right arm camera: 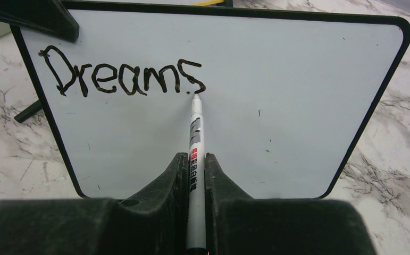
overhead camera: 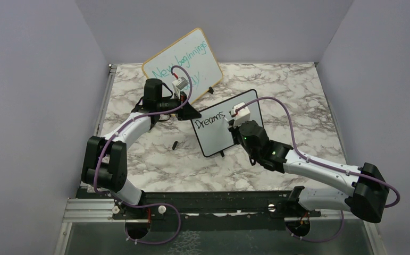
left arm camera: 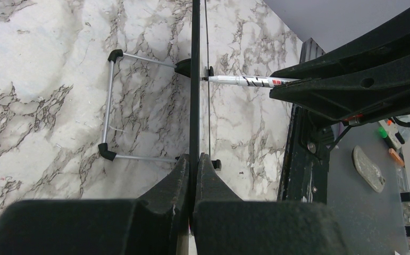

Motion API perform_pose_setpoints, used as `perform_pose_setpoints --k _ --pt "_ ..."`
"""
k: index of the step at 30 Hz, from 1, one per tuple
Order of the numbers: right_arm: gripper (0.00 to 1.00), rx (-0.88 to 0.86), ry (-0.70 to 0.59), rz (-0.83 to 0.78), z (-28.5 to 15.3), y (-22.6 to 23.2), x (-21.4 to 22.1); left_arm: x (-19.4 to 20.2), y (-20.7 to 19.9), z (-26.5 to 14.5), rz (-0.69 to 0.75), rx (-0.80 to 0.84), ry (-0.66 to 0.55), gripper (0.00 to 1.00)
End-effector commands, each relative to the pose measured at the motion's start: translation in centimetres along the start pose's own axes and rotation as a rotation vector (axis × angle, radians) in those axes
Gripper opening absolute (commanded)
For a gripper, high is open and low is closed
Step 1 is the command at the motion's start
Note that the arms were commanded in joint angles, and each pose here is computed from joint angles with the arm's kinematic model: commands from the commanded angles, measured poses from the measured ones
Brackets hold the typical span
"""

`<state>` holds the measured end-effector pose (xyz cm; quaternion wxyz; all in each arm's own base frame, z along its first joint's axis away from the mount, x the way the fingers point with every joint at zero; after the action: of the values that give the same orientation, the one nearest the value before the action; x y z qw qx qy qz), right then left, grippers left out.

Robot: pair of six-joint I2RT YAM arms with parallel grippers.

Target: Write a sentence on the whiteboard

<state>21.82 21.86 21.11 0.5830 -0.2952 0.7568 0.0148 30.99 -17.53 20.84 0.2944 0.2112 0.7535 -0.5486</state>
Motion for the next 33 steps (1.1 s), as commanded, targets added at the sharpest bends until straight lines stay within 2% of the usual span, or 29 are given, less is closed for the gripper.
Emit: perform_pose_setpoints --k 1,11,23,33 --pt "0.00 -0.029 -0.013 0.015 0.1 0.2 -0.6 0.6 0.2 -0.1 -0.019 -0.016 0.022 0.00" --pt "0.00 -0.044 -0.030 0.015 0.1 0.3 -1.1 0.6 0.2 -0.1 -0.020 -0.016 0.022 0.00" --pt "0.00 0.049 -0.077 0.022 -1.8 -1.9 -2.0 0.5 0.1 -0.2 -0.016 -0.024 0.024 0.00" --pt "0.00 0.141 -0.065 0.004 -2.4 -3.9 -1.6 0.5 0.1 -0.3 -0.015 -0.036 0.029 0.00"
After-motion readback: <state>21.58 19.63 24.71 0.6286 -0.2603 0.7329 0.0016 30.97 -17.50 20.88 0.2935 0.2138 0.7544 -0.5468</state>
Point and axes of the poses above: each gripper's point midway between its finger pads, its own z axis out along the fingers, its own y axis along the line the jaws close on, x = y × z, the point moved 7 cm from there along -z, back along the fingers, and after that the axes turned 13 degrees about -z, right-handed, at the moved point
